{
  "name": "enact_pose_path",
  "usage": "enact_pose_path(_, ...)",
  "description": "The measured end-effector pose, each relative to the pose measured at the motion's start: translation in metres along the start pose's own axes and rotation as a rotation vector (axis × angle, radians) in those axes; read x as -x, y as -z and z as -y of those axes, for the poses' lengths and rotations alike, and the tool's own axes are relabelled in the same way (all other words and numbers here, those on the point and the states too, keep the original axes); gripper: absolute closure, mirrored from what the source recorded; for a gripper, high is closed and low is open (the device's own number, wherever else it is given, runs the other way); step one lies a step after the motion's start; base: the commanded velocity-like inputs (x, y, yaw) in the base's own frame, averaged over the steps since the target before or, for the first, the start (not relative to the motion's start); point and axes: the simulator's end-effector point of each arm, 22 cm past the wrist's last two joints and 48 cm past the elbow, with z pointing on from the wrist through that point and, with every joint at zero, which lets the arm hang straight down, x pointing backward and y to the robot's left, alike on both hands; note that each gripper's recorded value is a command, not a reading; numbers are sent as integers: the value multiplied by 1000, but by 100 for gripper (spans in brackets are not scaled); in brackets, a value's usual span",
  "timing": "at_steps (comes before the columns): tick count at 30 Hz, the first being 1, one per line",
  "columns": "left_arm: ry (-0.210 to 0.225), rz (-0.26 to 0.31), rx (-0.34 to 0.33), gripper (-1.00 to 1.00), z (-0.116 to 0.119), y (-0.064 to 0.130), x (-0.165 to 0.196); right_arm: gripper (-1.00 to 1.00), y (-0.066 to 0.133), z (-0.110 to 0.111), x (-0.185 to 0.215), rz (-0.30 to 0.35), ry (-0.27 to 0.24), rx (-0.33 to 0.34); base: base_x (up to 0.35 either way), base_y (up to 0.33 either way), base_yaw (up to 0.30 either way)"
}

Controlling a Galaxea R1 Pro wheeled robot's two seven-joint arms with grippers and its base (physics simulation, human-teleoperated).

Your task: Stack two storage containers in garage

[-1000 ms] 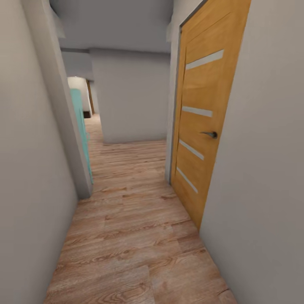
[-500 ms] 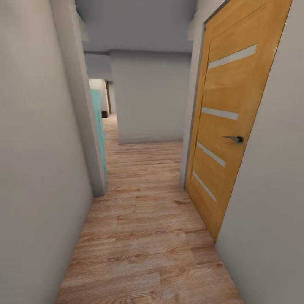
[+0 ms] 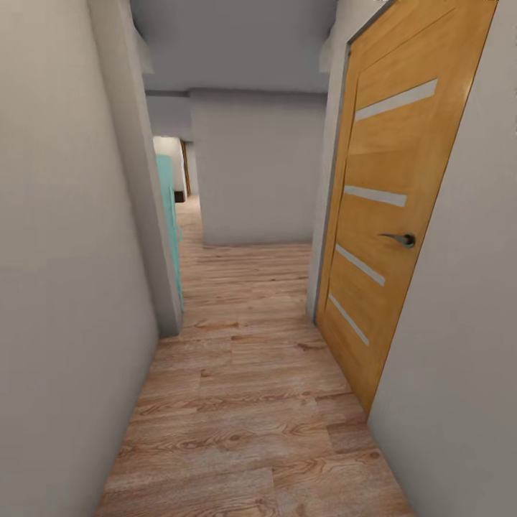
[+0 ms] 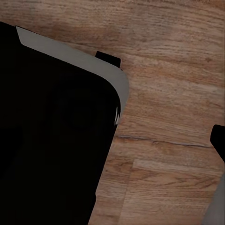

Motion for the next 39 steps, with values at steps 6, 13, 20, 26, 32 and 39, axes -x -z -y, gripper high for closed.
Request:
enact_pose_path(6, 0, 2, 0, -100, 0, 0, 1, -100, 0, 0, 1, 2, 0, 0, 0, 0, 0)
enact_pose_path(13, 0, 2, 0, -100, 0, 0, 1, -100, 0, 0, 1, 1, 1, 1, 0, 0, 0)
enact_pose_path(20, 0, 2, 0, -100, 0, 0, 1, -100, 0, -1, 0, 0, 3, 4, 0, 0, 0)
enact_pose_path(26, 1, 2, 1, -100, 0, 0, 1, -100, 0, -1, 1, 1, 3, 4, 0, 0, 0)
enact_pose_path(32, 1, 3, 0, -100, 0, 0, 1, -100, 0, 0, 1, 1, 2, 2, 0, 0, 106)
enact_pose_path(39, 1, 3, -1, -100, 0, 0, 1, -100, 0, 0, 1, 3, 2, 1, 145, 0, 143)
